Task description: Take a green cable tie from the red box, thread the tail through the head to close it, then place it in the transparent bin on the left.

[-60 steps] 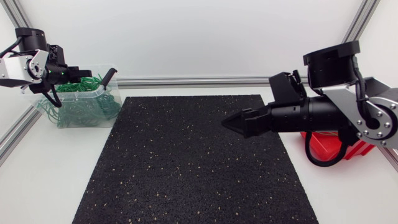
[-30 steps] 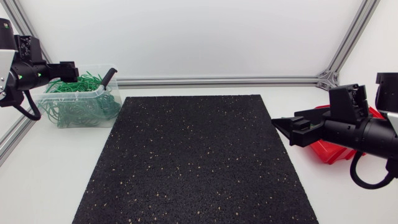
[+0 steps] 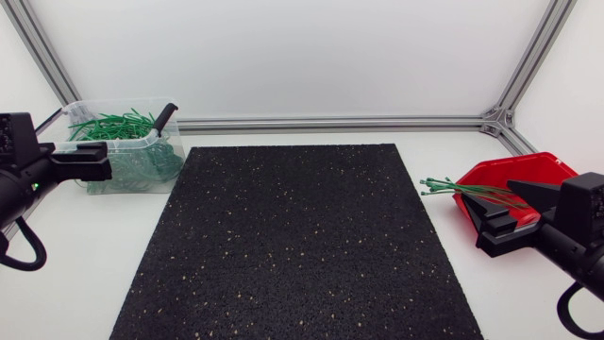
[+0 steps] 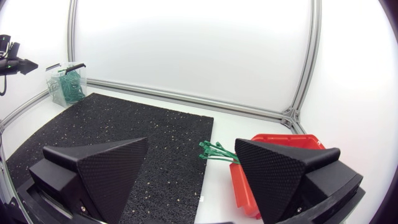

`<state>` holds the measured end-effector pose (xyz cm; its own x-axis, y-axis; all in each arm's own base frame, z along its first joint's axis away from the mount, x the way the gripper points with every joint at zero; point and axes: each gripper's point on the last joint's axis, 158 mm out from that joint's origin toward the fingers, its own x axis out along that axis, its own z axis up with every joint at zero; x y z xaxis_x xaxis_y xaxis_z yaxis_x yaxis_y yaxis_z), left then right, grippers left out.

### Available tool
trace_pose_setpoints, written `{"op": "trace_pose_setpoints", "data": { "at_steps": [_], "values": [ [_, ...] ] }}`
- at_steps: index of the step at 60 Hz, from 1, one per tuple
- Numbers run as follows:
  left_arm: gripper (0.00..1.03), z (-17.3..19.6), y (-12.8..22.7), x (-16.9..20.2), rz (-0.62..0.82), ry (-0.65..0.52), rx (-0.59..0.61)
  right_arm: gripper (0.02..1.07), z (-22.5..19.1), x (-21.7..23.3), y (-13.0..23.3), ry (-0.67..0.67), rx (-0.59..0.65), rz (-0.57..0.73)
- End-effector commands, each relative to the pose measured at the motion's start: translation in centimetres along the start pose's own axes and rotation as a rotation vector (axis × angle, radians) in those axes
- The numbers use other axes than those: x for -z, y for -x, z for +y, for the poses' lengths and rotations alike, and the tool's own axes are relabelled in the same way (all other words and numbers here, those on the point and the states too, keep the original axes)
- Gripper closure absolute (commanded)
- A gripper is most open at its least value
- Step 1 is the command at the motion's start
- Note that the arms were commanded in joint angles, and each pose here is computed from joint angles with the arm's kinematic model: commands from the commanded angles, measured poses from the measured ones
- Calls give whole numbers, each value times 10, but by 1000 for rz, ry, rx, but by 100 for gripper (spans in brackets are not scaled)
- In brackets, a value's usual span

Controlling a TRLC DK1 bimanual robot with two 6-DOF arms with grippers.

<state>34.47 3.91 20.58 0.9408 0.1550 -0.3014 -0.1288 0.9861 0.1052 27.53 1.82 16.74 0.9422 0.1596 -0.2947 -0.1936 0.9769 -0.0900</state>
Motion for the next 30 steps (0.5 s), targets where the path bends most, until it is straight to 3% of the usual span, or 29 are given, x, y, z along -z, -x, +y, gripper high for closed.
{"op": "trace_pose_setpoints", "data": {
  "at_steps": [1,14,30],
  "values": [
    [4,-1,16,6,-41,0,-1,5,1,9,1,-10,13,-12],
    [4,-11,47,26,-119,1,33,6,-2,13,7,-33,65,-67],
    [4,-17,58,44,-147,22,67,6,-7,19,13,-70,124,-141]
  ]
}}
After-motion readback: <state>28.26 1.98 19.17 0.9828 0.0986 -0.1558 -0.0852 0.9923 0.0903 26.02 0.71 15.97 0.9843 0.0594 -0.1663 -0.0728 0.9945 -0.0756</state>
